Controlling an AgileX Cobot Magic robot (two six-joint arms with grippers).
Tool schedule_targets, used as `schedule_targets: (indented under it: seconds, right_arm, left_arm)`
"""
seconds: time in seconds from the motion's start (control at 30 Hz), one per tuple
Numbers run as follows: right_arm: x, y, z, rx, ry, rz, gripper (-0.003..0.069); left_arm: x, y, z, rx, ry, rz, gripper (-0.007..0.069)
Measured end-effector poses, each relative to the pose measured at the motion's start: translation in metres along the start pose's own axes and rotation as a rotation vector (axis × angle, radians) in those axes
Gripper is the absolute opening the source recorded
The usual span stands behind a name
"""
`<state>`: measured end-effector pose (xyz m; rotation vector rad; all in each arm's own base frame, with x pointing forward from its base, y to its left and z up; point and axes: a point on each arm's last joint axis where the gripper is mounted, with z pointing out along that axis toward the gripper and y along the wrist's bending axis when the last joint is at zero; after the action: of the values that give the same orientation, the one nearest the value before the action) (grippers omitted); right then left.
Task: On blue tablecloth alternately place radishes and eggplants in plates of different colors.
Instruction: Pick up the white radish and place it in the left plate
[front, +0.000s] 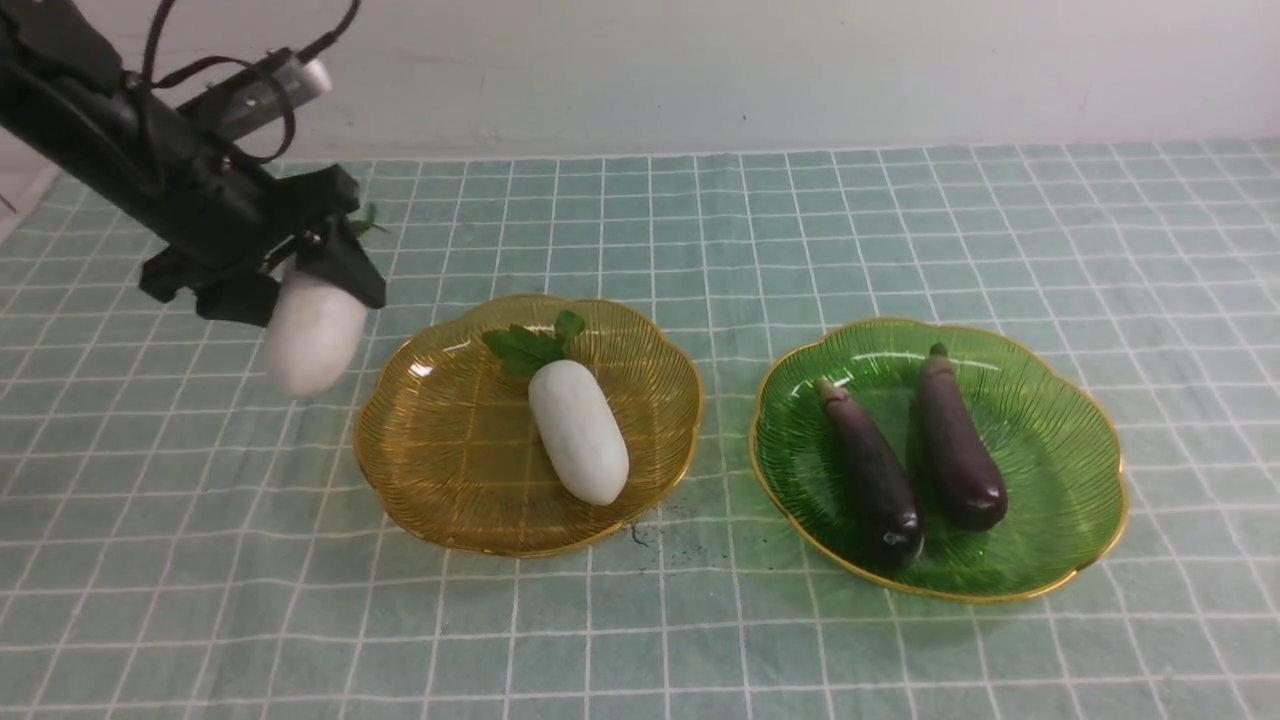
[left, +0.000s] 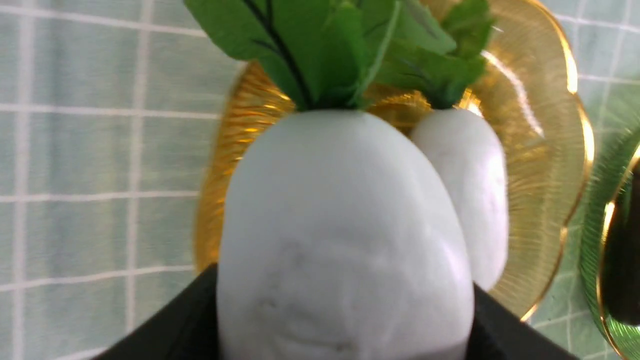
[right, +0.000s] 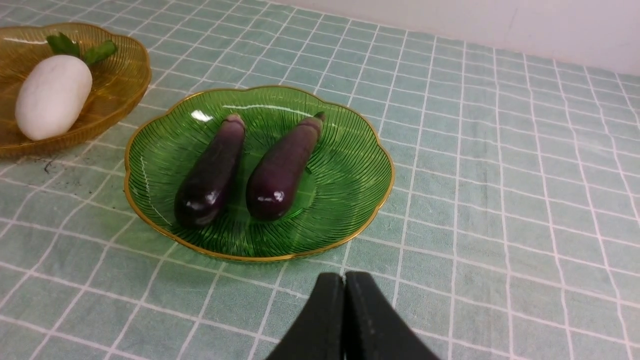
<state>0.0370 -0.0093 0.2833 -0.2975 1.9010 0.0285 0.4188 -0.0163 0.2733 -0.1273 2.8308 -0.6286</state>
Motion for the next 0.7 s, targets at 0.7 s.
schedule_targets:
  seconds: [0.7]
  right_arm:
    - [-0.033, -0.006, -0.034, -0.059, -0.086, 0.130, -0.0015]
  left_arm:
    - [0.020, -0.069, 0.078, -0.058, 0.127, 0.211, 0.0521]
